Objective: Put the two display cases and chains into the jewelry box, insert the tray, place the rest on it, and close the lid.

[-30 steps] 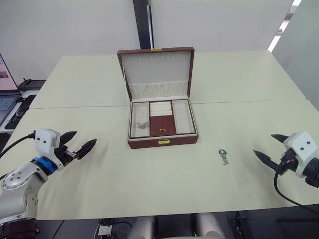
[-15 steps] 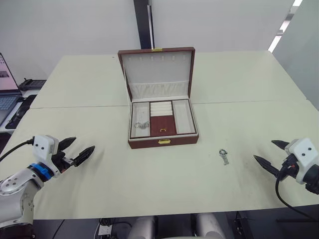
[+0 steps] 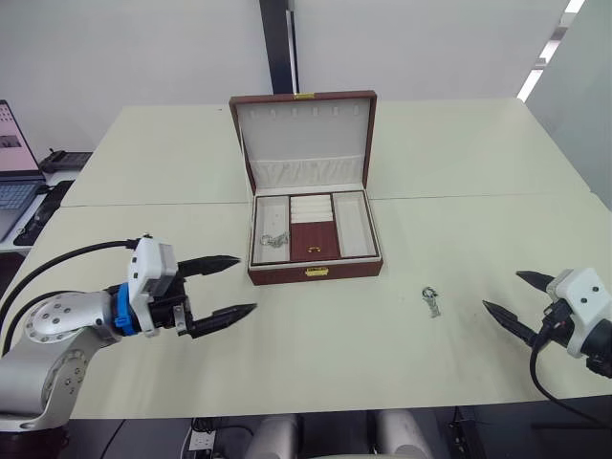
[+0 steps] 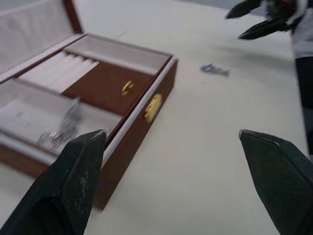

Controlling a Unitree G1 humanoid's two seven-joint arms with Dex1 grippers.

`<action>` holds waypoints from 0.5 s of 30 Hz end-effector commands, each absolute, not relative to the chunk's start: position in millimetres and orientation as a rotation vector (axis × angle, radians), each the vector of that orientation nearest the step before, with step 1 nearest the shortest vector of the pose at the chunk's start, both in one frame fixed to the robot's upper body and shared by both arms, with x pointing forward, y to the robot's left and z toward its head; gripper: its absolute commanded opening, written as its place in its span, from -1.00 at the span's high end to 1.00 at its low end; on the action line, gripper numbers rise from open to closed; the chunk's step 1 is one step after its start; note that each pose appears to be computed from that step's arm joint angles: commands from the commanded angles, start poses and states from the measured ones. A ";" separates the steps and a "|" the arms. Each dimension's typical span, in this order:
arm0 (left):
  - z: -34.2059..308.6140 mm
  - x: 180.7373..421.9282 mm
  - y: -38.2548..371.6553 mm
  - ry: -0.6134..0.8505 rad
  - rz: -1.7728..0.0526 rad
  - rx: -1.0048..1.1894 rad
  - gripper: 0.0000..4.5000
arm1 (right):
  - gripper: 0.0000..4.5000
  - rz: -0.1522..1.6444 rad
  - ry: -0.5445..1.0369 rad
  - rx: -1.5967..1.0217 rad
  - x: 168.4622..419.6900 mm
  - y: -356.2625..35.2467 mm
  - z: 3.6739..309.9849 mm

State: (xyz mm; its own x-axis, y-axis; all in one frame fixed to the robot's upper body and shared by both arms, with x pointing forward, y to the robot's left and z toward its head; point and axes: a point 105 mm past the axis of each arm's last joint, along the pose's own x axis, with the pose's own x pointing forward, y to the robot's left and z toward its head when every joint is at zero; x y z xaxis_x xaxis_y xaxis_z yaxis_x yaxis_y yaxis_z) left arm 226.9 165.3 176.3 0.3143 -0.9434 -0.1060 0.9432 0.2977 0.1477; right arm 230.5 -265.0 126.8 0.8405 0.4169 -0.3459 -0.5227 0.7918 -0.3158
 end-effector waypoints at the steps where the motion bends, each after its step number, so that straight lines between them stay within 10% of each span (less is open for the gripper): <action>1: 188.3 208.0 141.1 -0.120 -1.442 0.220 -1.00 | -0.97 0.536 0.230 -0.388 222.7 -249.6 140.5; 15: 165.7 185.8 130.3 -0.064 -1.702 0.255 -1.00 | -0.97 0.444 0.353 -0.283 228.0 -194.1 101.5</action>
